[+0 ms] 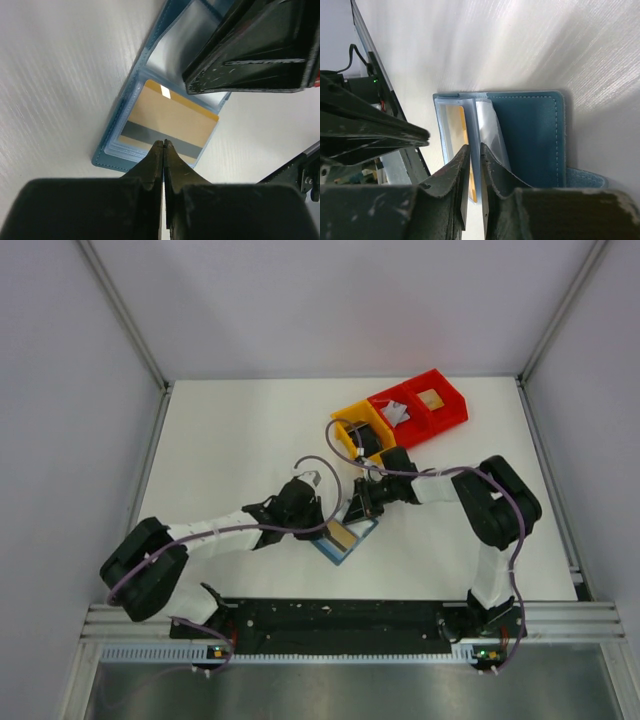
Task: Take the credit cards out of the card holder
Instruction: Remove the credit card from the card holder.
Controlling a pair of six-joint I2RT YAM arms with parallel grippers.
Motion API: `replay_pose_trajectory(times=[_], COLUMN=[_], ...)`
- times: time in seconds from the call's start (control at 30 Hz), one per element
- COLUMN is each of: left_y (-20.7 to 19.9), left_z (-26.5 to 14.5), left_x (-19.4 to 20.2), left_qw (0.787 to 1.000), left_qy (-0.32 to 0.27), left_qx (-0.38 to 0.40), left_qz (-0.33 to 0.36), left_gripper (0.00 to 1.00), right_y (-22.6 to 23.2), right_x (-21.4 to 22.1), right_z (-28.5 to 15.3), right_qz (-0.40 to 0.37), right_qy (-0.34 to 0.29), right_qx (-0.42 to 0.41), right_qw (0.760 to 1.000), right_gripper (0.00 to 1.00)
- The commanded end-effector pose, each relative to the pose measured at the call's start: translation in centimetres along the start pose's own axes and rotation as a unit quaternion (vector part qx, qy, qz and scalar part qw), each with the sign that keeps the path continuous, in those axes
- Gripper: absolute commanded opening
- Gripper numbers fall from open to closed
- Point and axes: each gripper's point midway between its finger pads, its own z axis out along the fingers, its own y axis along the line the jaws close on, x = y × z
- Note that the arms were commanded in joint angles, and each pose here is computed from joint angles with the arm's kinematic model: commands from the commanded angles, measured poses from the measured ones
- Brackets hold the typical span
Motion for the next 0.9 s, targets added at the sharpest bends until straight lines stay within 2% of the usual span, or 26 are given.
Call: replay_pose_trajectory(times=[0.0,0.17,0.3,0.43,0.73,0.87], left_y=[0.2,1.9,2.6,2.9,3.1,3.0], left_z=[1.1,2.0,2.1,2.0,1.7,1.7], left_x=[1.0,2.5,3.2,3.6,3.7,3.9], left_qw=[1.000,0.998,0.997,0.996,0.996,0.996], left_qy=[0.031,0.056,0.070,0.075,0.072,0.076], left_qx=[-0.001,-0.033,-0.044,-0.047,-0.047,-0.046], left_qz=[-0.002,-0.006,-0.006,-0.006,-0.004,-0.002], left_gripper=[0.00,0.00,0.00,0.00,0.00,0.00], right_y=[1.1,1.1,1.1,1.4,2.1,1.5], right_x=[-1.1,-0.7,-0.3,-0.2,-0.3,-0.6], right_z=[0.2,0.6,0.9,1.0,1.0,0.8], right_qz=[-0.027,-0.027,-0.027,-0.028,-0.031,-0.031], right_qy=[-0.011,-0.002,0.010,0.015,0.021,0.015], right_qx=[-0.014,-0.020,-0.026,-0.032,-0.049,-0.034], right_qw=[0.999,0.999,0.999,0.999,0.998,0.999], right_gripper=[0.16,0.22,0.22,0.17,0.00,0.00])
